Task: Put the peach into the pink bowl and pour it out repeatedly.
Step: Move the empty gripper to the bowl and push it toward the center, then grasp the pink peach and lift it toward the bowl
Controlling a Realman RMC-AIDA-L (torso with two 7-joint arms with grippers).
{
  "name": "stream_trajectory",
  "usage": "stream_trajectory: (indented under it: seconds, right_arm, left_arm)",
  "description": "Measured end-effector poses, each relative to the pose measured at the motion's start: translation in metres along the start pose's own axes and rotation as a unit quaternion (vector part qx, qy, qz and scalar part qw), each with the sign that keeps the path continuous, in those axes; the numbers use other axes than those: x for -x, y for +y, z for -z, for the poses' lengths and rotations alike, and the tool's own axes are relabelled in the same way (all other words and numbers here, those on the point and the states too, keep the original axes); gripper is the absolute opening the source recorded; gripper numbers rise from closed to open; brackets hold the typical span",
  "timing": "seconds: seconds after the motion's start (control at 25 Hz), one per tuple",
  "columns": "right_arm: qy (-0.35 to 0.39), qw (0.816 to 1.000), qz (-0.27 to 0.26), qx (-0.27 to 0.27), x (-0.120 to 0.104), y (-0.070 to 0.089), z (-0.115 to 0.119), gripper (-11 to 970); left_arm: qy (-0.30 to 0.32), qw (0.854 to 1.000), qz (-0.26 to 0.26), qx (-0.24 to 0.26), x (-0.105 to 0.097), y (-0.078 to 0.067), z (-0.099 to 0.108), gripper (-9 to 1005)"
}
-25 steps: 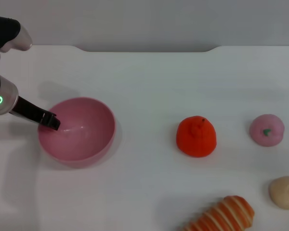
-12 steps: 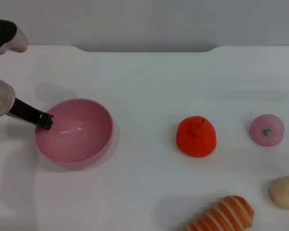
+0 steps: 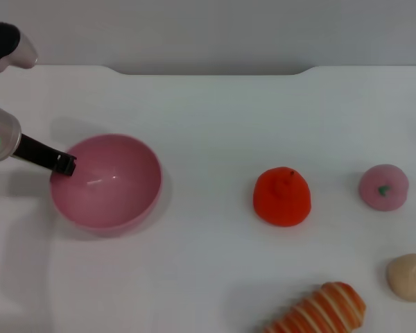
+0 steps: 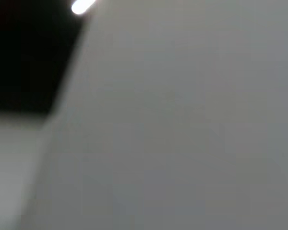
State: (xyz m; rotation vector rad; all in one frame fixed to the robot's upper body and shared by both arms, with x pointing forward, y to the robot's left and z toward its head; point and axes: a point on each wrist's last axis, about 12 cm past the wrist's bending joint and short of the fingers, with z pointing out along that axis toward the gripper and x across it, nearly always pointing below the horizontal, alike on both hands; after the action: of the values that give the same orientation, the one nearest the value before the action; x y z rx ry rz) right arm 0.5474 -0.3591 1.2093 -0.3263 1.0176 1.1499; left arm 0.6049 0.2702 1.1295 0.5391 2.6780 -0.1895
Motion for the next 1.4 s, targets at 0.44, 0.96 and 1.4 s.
stream_trajectory:
  seconds: [0.44, 0.96, 1.4]
  right_arm:
    - [0.601, 0.794, 0.018, -0.089, -0.035, -0.015, -0.082, 656]
    - [0.744, 0.644, 0.048, -0.172, -0.102, -0.026, -0.068, 655]
    - [0.755, 0.620, 0.047, -0.210, -0.113, -0.038, -0.043, 655]
  left_arm:
    - [-0.031, 1.000, -0.001, 0.000, 0.008, 0.000, 0.007, 49]
    - [-0.092, 0.993, -0.020, -0.065, 0.043, -0.024, 0.042, 46]
    - [-0.103, 0.990, -0.042, -0.091, 0.062, -0.040, 0.053, 46]
